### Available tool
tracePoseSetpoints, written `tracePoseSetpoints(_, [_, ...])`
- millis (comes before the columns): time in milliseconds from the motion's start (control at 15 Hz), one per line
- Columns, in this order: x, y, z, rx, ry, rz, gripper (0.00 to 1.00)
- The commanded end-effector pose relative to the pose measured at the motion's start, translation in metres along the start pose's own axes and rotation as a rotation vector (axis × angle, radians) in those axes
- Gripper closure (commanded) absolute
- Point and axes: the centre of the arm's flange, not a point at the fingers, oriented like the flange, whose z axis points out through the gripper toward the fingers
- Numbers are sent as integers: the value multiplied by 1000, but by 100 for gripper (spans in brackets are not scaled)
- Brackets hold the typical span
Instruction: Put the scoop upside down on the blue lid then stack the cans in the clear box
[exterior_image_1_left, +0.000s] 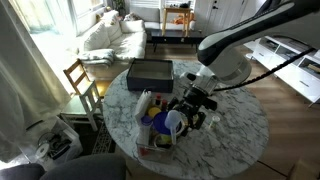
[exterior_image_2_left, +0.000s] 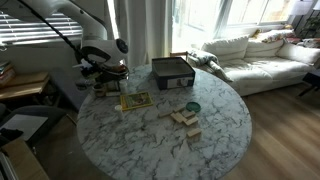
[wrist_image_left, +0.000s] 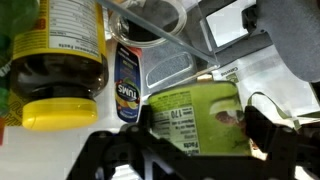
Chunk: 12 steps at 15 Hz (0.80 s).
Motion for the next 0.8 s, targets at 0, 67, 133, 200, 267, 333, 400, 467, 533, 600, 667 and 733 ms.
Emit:
tracePoseSetpoints(0, [-1,14,12,-15,11,-11,33])
tracePoseSetpoints(67, [-2,16,15,-18,11,-10,33])
tracePoseSetpoints(133, [-3,18,17,-21,12,-10,33])
tracePoseSetpoints(200, [-4,21,19,-25,11,-7,33])
tracePoseSetpoints(267, [-6,24,21,-29,8,-6,33])
tracePoseSetpoints(333, [-8,26,21,-35,3,-2,33])
tracePoseSetpoints(400, [-12,28,22,-40,0,3,33])
tracePoseSetpoints(467, [-14,29,23,-45,-3,7,33])
tracePoseSetpoints(533, [-16,30,24,-46,-4,8,33])
tracePoseSetpoints(600, [-19,32,25,-48,-6,11,33])
tracePoseSetpoints(667, [-21,33,27,-51,-6,13,33])
tracePoseSetpoints(733, [-24,33,28,-48,-4,15,33])
